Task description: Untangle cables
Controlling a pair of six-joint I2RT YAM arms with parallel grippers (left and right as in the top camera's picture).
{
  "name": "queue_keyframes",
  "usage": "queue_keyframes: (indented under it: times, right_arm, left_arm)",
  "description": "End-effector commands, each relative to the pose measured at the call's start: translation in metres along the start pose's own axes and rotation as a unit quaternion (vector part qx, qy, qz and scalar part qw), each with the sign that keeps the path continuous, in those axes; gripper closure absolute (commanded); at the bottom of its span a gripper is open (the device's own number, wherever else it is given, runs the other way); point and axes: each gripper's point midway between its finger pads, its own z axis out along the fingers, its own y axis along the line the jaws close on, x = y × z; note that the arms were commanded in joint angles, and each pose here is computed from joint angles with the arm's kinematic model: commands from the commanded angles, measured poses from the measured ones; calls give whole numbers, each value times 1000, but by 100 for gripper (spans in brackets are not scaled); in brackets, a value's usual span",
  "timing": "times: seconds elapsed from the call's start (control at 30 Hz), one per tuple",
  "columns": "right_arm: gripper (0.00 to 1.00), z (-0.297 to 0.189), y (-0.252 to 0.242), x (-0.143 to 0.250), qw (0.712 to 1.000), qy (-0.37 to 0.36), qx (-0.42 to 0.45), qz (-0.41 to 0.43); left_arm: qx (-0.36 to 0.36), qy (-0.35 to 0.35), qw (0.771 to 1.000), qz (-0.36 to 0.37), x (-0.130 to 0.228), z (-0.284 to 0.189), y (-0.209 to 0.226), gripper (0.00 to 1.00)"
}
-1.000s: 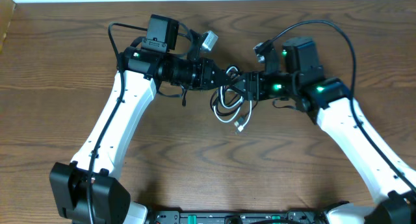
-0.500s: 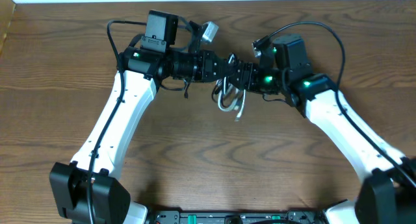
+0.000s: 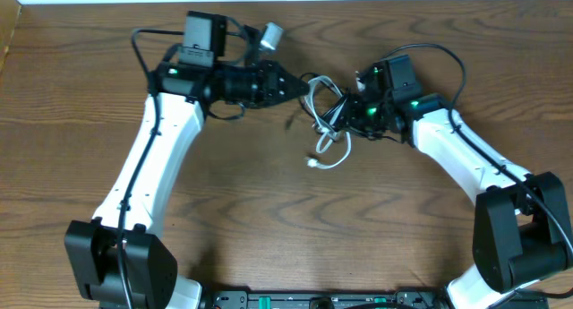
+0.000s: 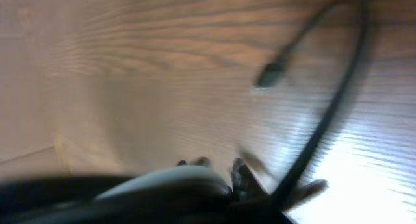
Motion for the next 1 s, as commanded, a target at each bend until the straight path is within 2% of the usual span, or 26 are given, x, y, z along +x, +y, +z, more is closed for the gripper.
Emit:
queue_keyframes:
  times: [0.0, 0.13, 0.33, 0.4, 0.47, 0.53, 0.73, 0.77, 0.87, 0.93, 0.97]
  right_arm:
    - [97, -7, -46, -16, 998, -20, 66, -1]
    - [99, -12, -45, -14, 999, -2, 38, -29]
    - [99, -19, -48, -4, 998, 14, 52, -42]
    - [99, -25, -56, -1, 996, 14, 79, -39]
    - [99, -41, -79, 4, 986, 6, 161, -32]
    - [99, -56, -94, 8, 974, 2, 223, -31]
    - [99, -69, -104, 23, 959, 25, 278, -55]
    - [99, -67, -103, 25, 956, 26, 285, -62]
    - [99, -63, -96, 26, 957, 21, 281, -66]
    - [98, -60, -93, 27, 958, 19, 279, -66]
    - [98, -60, -93, 27, 958, 19, 279, -66]
  left_arm:
    - [17, -28, 999, -6, -14, -25, 0, 93]
    - [13, -37, 999, -6, -18, -31, 5, 92]
    - [-9, -30, 999, -10, -12, -29, 12, 93]
    - [-21, -24, 999, -7, -8, -27, 16, 92]
    - [-53, -16, 998, -11, -2, -21, 24, 91]
    - [-75, -12, 997, -12, 2, -16, 29, 83]
    - [-79, 7, 997, 12, 10, 4, 18, 40]
    - [-75, 16, 997, 21, 15, 11, 13, 29]
    - [-67, 38, 997, 30, 26, 26, 4, 18]
    - [-61, 60, 996, 34, 36, 40, -1, 5]
    - [-59, 70, 995, 35, 41, 47, -2, 4]
